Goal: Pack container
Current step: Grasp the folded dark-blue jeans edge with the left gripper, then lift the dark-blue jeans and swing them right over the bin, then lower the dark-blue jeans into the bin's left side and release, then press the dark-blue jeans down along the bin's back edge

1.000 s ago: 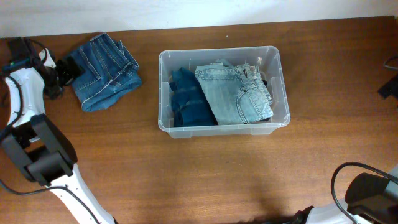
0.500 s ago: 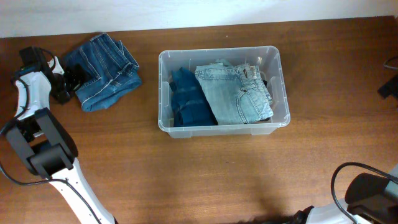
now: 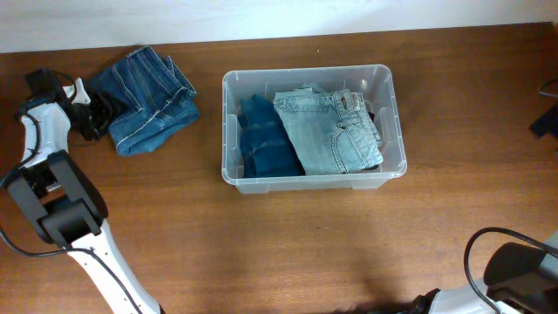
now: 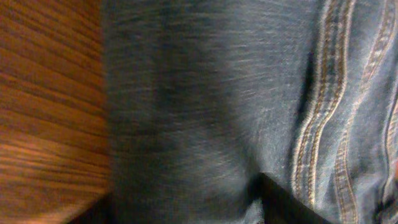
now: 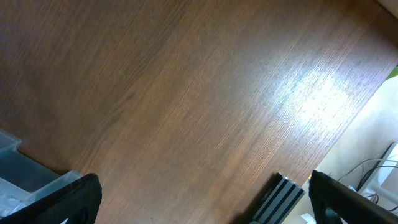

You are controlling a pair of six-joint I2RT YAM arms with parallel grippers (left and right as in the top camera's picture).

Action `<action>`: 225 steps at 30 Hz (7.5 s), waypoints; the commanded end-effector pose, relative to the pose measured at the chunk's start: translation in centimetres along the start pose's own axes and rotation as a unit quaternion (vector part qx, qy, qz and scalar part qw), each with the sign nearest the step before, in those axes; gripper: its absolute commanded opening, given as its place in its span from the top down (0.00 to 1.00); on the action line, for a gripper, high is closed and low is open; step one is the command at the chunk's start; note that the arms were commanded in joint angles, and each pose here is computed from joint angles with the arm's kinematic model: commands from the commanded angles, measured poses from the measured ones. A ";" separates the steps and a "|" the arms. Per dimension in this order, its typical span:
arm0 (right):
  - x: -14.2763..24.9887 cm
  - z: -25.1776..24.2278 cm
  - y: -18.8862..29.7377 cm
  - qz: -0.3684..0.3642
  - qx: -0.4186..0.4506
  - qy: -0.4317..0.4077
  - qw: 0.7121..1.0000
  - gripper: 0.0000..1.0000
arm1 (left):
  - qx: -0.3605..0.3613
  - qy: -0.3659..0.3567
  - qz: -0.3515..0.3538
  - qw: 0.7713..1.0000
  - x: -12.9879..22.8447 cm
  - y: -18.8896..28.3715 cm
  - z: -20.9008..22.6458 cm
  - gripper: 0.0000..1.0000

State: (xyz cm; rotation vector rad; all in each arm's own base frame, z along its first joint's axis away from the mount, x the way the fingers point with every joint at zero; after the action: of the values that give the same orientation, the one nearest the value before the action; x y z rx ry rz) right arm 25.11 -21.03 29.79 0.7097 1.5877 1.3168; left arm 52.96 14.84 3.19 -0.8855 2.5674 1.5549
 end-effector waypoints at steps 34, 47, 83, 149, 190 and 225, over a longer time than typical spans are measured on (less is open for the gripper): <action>-0.1 -0.1 -0.2 0.001 0.004 -0.007 1.000 0.01 | 0.184 -0.236 -0.161 0.940 -0.2 23.9 -23.0 0.99; -0.1 -0.1 -0.2 0.001 0.004 -0.007 1.000 0.01 | 0.279 -0.362 -0.105 0.883 11.0 26.7 -37.6 0.99; -0.1 -0.1 -0.2 0.001 0.004 -0.007 1.000 0.02 | 0.183 -0.320 0.041 0.929 23.9 11.6 -47.1 0.99; -0.1 -0.1 -0.2 0.001 0.004 -0.007 1.000 0.02 | -0.061 -0.254 0.007 0.965 17.7 11.0 -35.9 0.61; -0.1 -0.1 -0.2 0.001 0.004 -0.007 1.000 0.02 | 0.009 -0.302 0.070 0.951 23.0 -8.2 -38.7 0.99; -0.1 -0.1 -0.2 0.001 0.004 -0.007 1.000 0.02 | -0.017 -0.387 -0.023 0.922 20.3 -0.2 -42.9 0.99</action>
State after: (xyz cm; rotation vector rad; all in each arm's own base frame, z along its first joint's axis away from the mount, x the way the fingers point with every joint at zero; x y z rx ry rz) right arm 25.10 -21.03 29.78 0.7099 1.5881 1.3171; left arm 47.89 -29.39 15.46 -0.1880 1.9982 1.5631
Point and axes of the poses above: each gripper's point midway between its finger pads, its own y axis back along the fingers, its own z axis along the line the jaws close on, x = y × z, the point moved 2 cm from there along y, back along the fingers, and after that the axes turned 8 degrees about -y, right-handed, at the moved point
